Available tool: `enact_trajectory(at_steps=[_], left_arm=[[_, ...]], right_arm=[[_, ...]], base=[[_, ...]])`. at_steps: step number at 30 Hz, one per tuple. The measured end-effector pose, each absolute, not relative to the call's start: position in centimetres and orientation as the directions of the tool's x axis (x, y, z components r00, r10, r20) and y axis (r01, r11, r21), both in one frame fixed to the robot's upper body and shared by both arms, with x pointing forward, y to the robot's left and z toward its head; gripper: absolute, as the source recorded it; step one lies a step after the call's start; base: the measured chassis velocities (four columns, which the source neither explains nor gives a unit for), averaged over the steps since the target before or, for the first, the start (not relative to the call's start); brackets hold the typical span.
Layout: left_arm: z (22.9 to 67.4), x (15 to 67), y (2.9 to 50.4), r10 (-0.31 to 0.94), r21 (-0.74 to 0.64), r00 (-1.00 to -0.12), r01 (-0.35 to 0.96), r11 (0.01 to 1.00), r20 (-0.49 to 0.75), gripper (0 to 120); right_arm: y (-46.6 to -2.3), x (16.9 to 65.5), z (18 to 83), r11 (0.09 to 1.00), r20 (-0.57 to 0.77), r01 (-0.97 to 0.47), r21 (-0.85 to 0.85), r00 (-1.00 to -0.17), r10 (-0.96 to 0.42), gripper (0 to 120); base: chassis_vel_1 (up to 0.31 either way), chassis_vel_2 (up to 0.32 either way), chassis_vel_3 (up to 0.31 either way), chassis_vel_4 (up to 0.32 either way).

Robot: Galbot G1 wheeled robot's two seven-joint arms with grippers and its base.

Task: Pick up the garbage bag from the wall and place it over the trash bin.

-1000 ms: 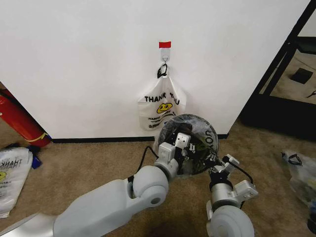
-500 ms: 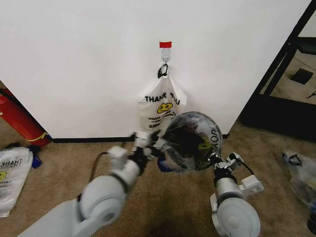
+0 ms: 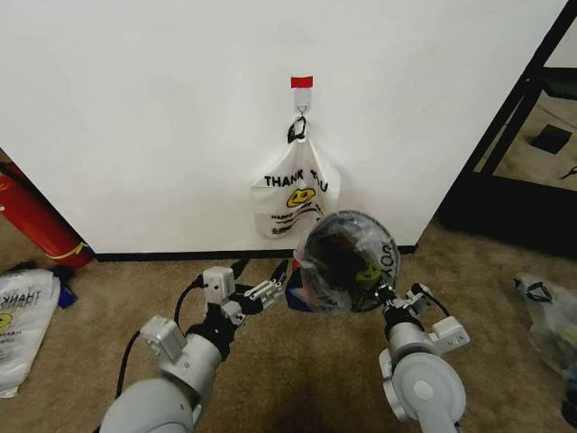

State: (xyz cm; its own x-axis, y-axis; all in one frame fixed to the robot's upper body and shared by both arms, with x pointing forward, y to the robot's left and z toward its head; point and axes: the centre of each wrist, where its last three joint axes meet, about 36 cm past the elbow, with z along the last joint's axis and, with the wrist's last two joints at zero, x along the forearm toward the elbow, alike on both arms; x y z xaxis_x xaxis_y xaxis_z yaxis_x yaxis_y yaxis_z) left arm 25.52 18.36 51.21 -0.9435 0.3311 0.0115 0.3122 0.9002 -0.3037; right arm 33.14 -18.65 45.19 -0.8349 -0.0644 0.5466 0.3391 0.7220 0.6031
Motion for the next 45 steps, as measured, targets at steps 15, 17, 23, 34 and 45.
enact_trajectory(at_steps=[15,17,23,34,45], left_arm=[[50.3,23.8,17.8,0.24,-0.331,-0.971,0.219,0.918,0.022,100],[50.4,23.9,17.7,0.223,-0.339,-0.975,0.201,0.919,0.026,100],[50.8,24.3,18.0,0.202,-0.356,-0.979,0.181,0.917,0.024,100],[50.9,23.7,17.8,0.203,-0.371,-0.978,0.176,0.912,0.036,100],[50.9,23.4,17.7,0.207,-0.363,-0.978,0.18,0.914,0.036,100]], right_arm=[[-15.8,38.8,42.1,0.77,0.587,0.258,0.584,-0.789,-0.181,0],[-15.3,39.2,42.0,0.767,0.593,0.264,0.584,-0.784,-0.182,0],[-15.1,39.2,41.5,0.774,0.611,0.268,0.574,-0.769,-0.186,12],[-15.1,37.6,40.1,0.764,0.599,0.266,0.587,-0.778,-0.19,54],[-16.5,35.9,40.3,0.754,0.511,0.184,0.631,-0.83,-0.225,93]], base=[[0.0,0.0,0.0,0.0],[0.0,0.0,0.0,0.0],[0.0,0.0,0.0,0.0],[0.0,0.0,0.0,0.0],[0.0,0.0,0.0,0.0]])
